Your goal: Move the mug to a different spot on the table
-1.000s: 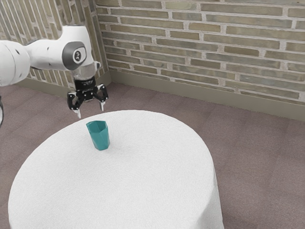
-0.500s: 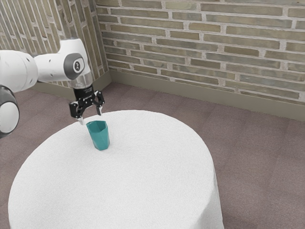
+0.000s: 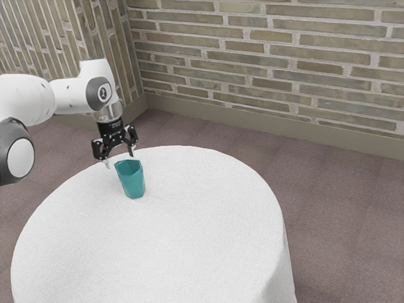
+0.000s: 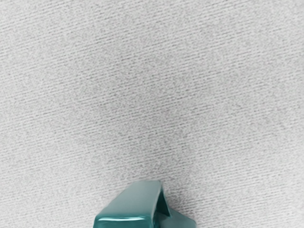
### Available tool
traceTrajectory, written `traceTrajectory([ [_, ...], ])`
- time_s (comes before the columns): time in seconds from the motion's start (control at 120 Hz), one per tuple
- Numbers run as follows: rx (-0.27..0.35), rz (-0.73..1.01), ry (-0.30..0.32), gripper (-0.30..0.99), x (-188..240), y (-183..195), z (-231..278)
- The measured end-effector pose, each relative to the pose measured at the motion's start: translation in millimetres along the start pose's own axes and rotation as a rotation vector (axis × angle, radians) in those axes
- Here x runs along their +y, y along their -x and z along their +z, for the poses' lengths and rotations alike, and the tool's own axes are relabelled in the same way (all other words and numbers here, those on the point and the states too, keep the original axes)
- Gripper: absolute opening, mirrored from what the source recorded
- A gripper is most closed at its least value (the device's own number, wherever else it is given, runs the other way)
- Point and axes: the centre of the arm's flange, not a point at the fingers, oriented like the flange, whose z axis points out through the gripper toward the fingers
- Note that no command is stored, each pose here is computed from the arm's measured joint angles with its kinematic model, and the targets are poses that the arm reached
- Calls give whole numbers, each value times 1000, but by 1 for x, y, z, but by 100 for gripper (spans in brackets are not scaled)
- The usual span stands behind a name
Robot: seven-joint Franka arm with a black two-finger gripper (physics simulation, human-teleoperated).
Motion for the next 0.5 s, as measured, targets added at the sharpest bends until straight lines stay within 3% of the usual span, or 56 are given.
traceTrajectory([
  [0.5, -91, 52, 17, 69, 3, -10, 27],
])
